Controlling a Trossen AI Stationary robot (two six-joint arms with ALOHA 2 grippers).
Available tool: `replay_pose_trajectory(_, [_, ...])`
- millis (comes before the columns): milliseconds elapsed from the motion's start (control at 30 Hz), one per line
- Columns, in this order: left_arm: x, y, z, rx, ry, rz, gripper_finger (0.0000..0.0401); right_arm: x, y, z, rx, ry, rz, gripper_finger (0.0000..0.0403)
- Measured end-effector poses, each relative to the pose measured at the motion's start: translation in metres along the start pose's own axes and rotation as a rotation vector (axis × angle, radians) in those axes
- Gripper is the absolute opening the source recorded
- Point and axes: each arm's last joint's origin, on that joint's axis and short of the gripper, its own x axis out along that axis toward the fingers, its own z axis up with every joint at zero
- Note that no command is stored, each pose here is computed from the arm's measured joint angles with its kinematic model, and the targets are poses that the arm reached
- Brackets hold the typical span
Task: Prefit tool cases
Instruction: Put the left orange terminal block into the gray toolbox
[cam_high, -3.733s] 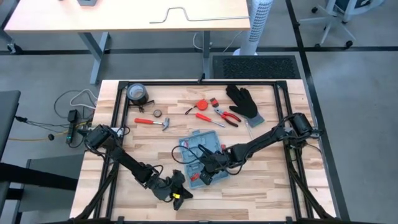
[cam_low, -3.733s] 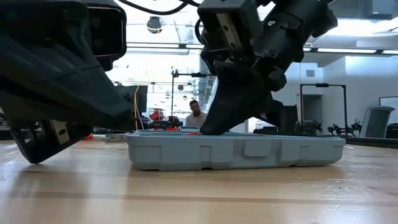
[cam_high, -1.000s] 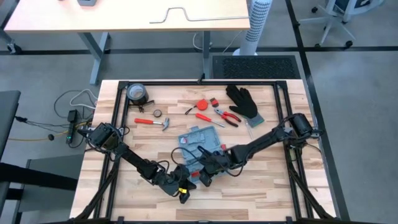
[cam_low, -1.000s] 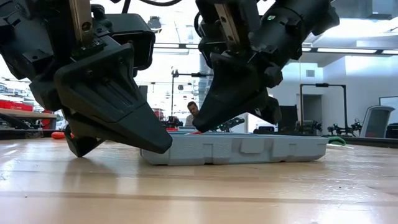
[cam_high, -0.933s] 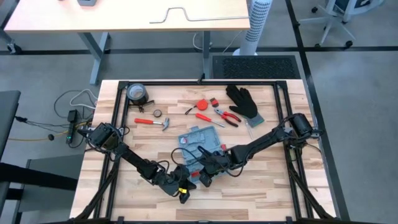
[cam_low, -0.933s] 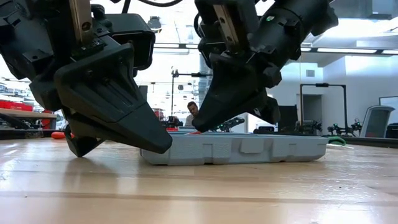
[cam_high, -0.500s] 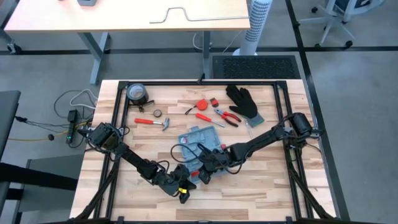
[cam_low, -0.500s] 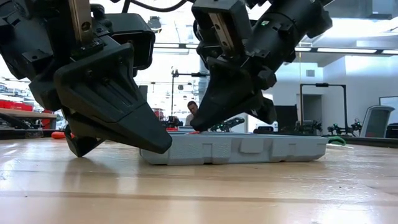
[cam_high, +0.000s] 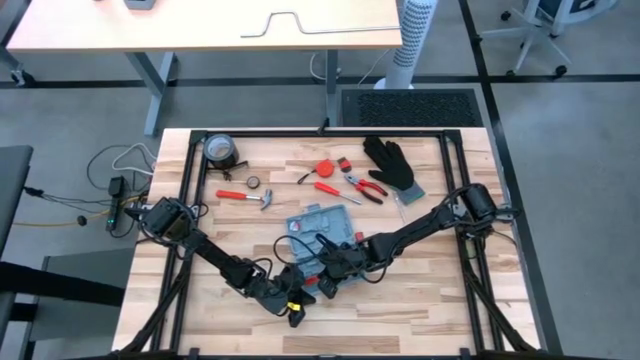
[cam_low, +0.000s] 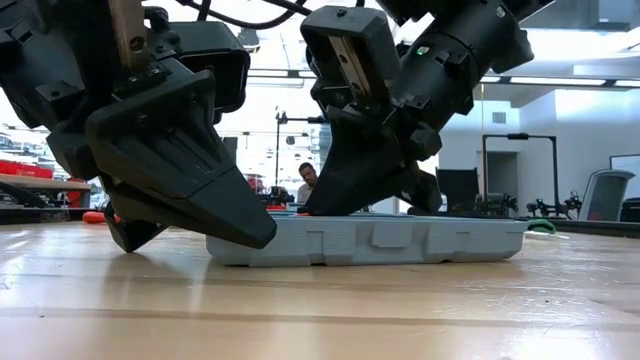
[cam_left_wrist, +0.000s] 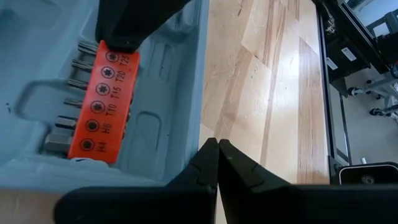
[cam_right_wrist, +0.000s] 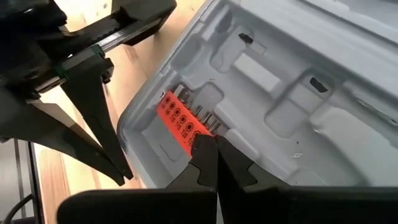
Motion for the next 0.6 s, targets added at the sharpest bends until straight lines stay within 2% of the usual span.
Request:
replay_pose_trajectory(200, [-0.005, -0.007, 0.006, 0.072, 0.012, -0.075, 0.0000, 0.000, -0.004, 0.002, 0.005, 0.010, -0.012, 0.0000])
replay_pose_trajectory(400, [-0.018, -0.014, 0.016, 0.112, -0.010, -0.061, 0.0000, 0.000, -0.004, 0.002, 0.001, 0.011, -0.013, 0.0000])
replay_pose_trajectory(600, [-0.018, -0.011, 0.029, 0.154, -0.039, -0.041, 0.0000, 0.000, -0.004, 0.002, 0.003, 0.014, -0.012, 0.0000])
